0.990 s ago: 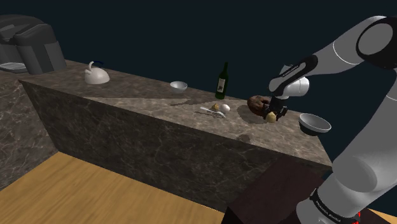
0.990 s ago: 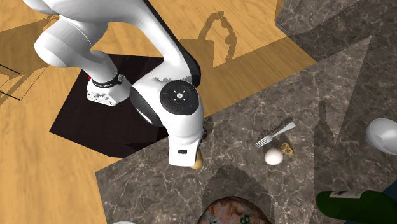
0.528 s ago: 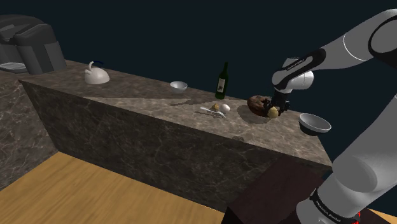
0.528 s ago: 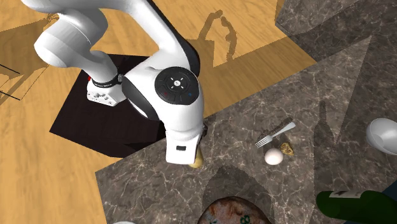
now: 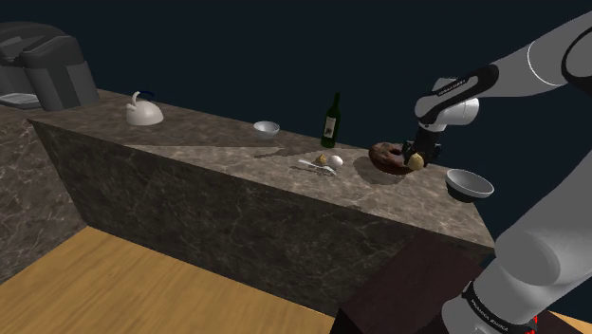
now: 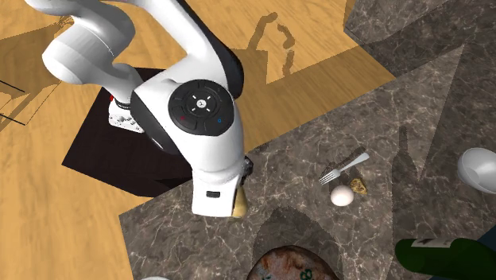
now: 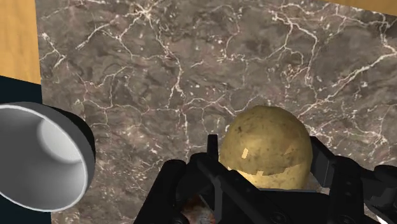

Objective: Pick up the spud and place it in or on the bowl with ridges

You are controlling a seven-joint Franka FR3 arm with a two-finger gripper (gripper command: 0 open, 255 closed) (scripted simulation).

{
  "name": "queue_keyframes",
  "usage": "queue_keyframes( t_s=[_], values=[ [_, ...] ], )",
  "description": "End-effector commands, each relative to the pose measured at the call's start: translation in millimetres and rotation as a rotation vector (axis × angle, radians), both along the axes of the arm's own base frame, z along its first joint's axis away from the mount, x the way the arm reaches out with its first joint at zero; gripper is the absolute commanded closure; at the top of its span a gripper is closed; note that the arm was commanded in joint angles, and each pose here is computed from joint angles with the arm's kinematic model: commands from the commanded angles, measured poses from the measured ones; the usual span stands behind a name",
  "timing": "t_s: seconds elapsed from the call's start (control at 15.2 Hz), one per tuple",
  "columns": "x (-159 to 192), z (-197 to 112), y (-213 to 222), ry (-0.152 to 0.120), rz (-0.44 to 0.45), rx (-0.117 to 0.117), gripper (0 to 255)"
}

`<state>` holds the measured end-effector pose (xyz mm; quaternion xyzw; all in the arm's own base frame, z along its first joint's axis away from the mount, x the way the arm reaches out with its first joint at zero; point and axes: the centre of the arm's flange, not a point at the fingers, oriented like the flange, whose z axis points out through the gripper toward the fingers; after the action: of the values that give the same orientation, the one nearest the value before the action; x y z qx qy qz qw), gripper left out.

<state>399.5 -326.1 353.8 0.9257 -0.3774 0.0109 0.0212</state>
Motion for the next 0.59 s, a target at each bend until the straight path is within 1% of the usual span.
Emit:
queue_keyframes(
  t_s=[0.0,0.53],
  values=[
    [-13.2,-1.0,-22.2,0.0,0.001,0.0,255],
    [-66.3,-0.9,-113.5,0.0,0.001,0.0,255]
  ],
)
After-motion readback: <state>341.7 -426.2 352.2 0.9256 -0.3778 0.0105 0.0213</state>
